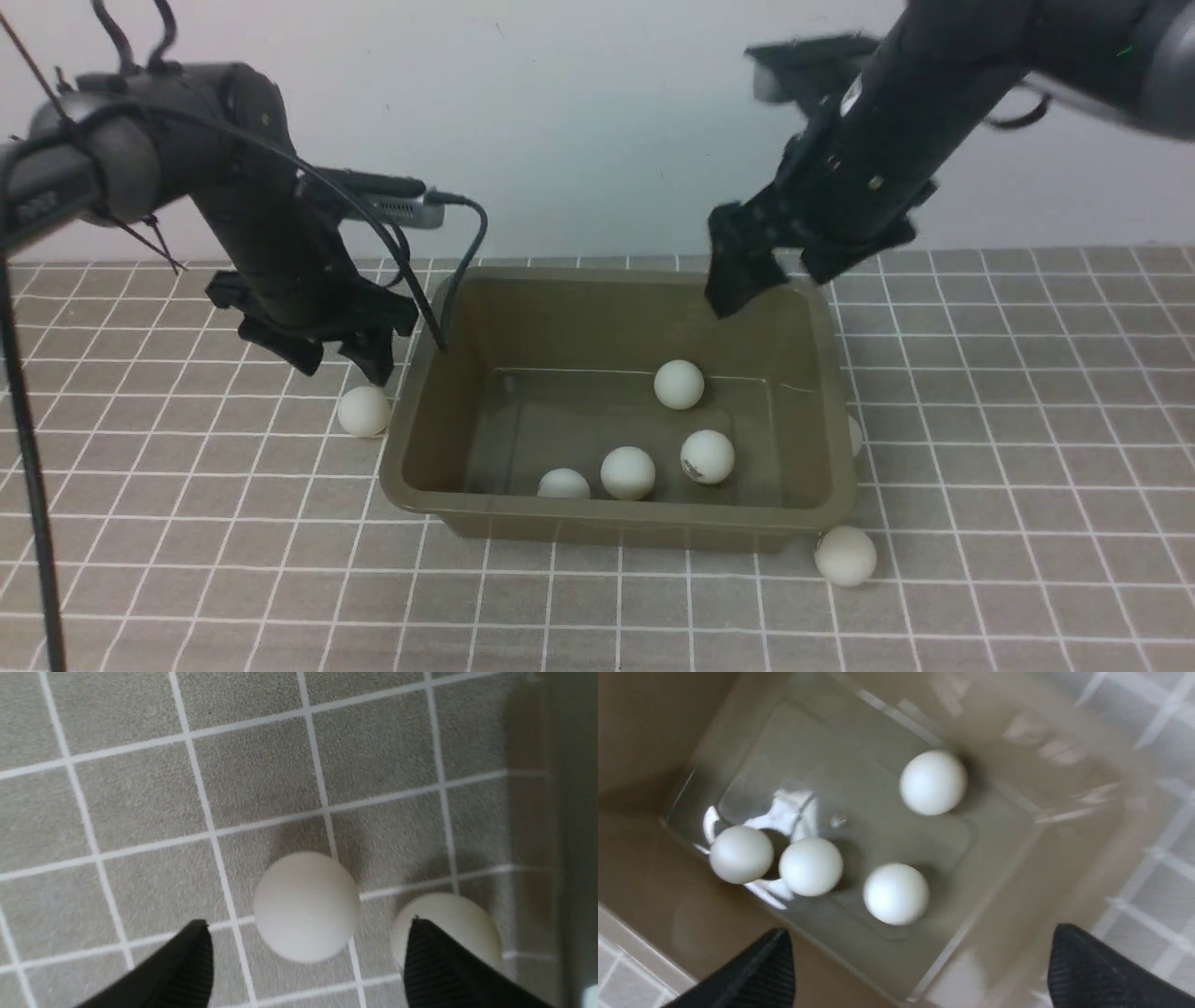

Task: Put the table tennis balls into the box on the grey coffee tablecloth.
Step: 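Reach for and grasp a ping pong ball on the table beside the basket, then drop the ball into the bin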

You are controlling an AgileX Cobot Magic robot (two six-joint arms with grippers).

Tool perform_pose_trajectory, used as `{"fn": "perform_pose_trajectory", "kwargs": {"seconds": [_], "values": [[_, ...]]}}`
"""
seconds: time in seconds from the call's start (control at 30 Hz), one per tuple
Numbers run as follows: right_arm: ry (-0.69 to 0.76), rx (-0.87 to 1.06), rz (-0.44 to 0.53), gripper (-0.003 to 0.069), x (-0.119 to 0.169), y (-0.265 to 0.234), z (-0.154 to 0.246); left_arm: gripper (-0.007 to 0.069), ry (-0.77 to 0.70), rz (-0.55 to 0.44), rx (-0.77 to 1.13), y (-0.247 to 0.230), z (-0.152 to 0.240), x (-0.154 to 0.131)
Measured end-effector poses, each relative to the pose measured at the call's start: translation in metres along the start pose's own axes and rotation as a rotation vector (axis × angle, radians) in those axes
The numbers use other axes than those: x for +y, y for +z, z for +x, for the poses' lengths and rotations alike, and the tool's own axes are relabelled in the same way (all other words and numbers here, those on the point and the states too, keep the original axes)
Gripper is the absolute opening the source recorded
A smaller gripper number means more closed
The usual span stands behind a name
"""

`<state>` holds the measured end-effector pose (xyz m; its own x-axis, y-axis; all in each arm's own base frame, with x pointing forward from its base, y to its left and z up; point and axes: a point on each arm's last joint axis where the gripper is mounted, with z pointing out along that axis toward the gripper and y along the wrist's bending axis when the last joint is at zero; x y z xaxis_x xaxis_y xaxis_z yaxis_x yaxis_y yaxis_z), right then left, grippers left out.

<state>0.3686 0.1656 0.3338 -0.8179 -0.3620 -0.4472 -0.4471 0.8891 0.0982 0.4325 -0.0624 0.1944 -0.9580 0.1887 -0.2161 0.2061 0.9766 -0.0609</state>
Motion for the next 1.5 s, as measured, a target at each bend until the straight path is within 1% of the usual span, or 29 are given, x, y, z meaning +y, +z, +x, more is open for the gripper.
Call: {"fn": "perform_pose_trajectory", "kwargs": {"seconds": [0.07, 0.13, 0.2, 0.3, 0.4, 0.43, 0.47, 0.53, 0.57, 0.6, 0.63, 0.7, 0.73, 0.77, 0.8, 0.83, 0.93, 1.0, 1.03, 1.07, 1.1, 1.13, 1.17, 1.23, 1.3, 1.33, 1.37, 1.4, 1.5], "values": [[-0.025, -0.058, 0.054, 0.0640, -0.001, -0.030, 0.002, 0.0525, -0.010, 0.000, 0.005, 0.011, -0.001, 0.001], [-0.035, -0.095, 0.084, 0.0623, -0.002, -0.048, 0.003, 0.0531, -0.019, 0.000, 0.011, 0.018, -0.001, 0.002], [-0.041, -0.160, 0.131, 0.0596, -0.002, -0.079, 0.008, 0.0534, -0.033, -0.001, 0.022, 0.028, -0.001, 0.002], [-0.042, -0.229, 0.195, 0.0568, -0.004, -0.113, 0.017, 0.0526, -0.045, 0.003, 0.042, 0.040, 0.000, 0.003], [-0.015, -0.263, 0.226, 0.0554, -0.010, -0.131, 0.022, 0.0456, -0.051, 0.006, 0.044, 0.041, 0.000, 0.003], [-0.005, -0.268, 0.232, 0.0551, -0.013, -0.134, 0.023, 0.0414, -0.051, 0.006, 0.044, 0.041, 0.000, 0.003], [0.026, -0.275, 0.241, 0.0540, -0.020, -0.138, 0.025, 0.0339, -0.051, 0.003, 0.044, 0.041, -0.001, 0.003], [0.064, -0.271, 0.247, 0.0518, -0.031, -0.140, 0.030, 0.0348, -0.044, -0.010, 0.046, 0.039, -0.001, 0.004], [0.097, -0.252, 0.242, 0.0494, -0.039, -0.136, 0.036, 0.0349, -0.027, -0.030, 0.052, 0.035, 0.000, 0.006], [0.098, -0.248, 0.239, 0.0490, -0.040, -0.136, 0.037, 0.0349, -0.024, -0.034, 0.055, 0.035, 0.001, 0.006], [0.146, -0.200, 0.224, 0.0453, -0.049, -0.126, 0.048, 0.0349, -0.007, -0.059, 0.056, 0.027, 0.002, 0.008], [0.201, -0.136, 0.195, 0.0393, -0.057, -0.111, 0.065, 0.0349, -0.004, -0.084, 0.030, 0.005, 0.002, 0.014], [0.222, -0.097, 0.173, 0.0365, -0.058, -0.102, 0.073, 0.0349, -0.007, -0.090, -0.002, -0.011, 0.002, 0.015], [0.230, -0.080, 0.161, 0.0355, -0.058, -0.097, 0.077, 0.0349, -0.008, -0.090, -0.002, -0.014, 0.002, 0.016], [0.250, -0.002, 0.111, 0.0314, -0.054, -0.077, 0.091, 0.0349, -0.017, -0.090, -0.089, -0.050, 0.003, 0.015], [0.254, 0.017, 0.099, 0.0310, -0.053, -0.072, 0.095, 0.0349, -0.021, -0.086, -0.098, -0.054, 0.003, 0.015], [0.244, 0.123, 0.036, 0.0286, -0.041, -0.039, 0.116, 0.0349, -0.007, -0.030, -0.182, -0.093, 0.008, 0.002], [0.232, 0.161, 0.017, 0.0286, -0.034, -0.022, 0.126, 0.0349, 0.019, 0.015, -0.216, -0.107, 0.010, -0.009], [0.222, 0.177, 0.004, 0.0293, -0.029, -0.007, 0.134, 0.0349, 0.063, 0.073, -0.236, -0.115, 0.011, -0.024], [0.216, 0.172, 0.002, 0.0302, -0.025, 0.001, 0.137, 0.0349, 0.086, 0.106, -0.239, -0.116, 0.011, -0.034], [0.200, 0.181, -0.001, 0.0327, -0.021, 0.016, 0.143, 0.0349, 0.129, 0.146, -0.233, -0.113, 0.011, -0.048], [0.198, 0.176, -0.001, 0.0334, -0.020, 0.017, 0.142, 0.0349, 0.135, 0.151, -0.231, -0.112, 0.011, -0.050], [0.189, 0.176, -0.002, 0.0351, -0.017, 0.024, 0.145, 0.0349, 0.165, 0.173, -0.219, -0.107, 0.010, -0.059], [0.168, 0.181, 0.000, 0.0422, -0.012, 0.042, 0.150, 0.0349, 0.225, 0.202, -0.173, -0.090, 0.010, -0.080], [0.156, 0.184, 0.005, 0.0478, -0.011, 0.054, 0.151, 0.0353, 0.250, 0.212, -0.136, -0.075, 0.009, -0.091], [0.154, 0.183, 0.008, 0.0505, -0.011, 0.060, 0.151, 0.0367, 0.257, 0.215, -0.118, -0.068, 0.009, -0.095], [0.152, 0.181, 0.012, 0.0529, -0.012, 0.065, 0.150, 0.0404, 0.258, 0.217, -0.107, -0.063, 0.009, -0.097], [0.150, 0.180, 0.016, 0.0541, -0.012, 0.068, 0.149, 0.0421, 0.256, 0.218, -0.100, -0.059, 0.009, -0.099], [0.141, 0.186, 0.029, 0.0575, -0.015, 0.081, 0.149, 0.0547, 0.238, 0.216, -0.100, -0.052, 0.007, -0.100]]}}
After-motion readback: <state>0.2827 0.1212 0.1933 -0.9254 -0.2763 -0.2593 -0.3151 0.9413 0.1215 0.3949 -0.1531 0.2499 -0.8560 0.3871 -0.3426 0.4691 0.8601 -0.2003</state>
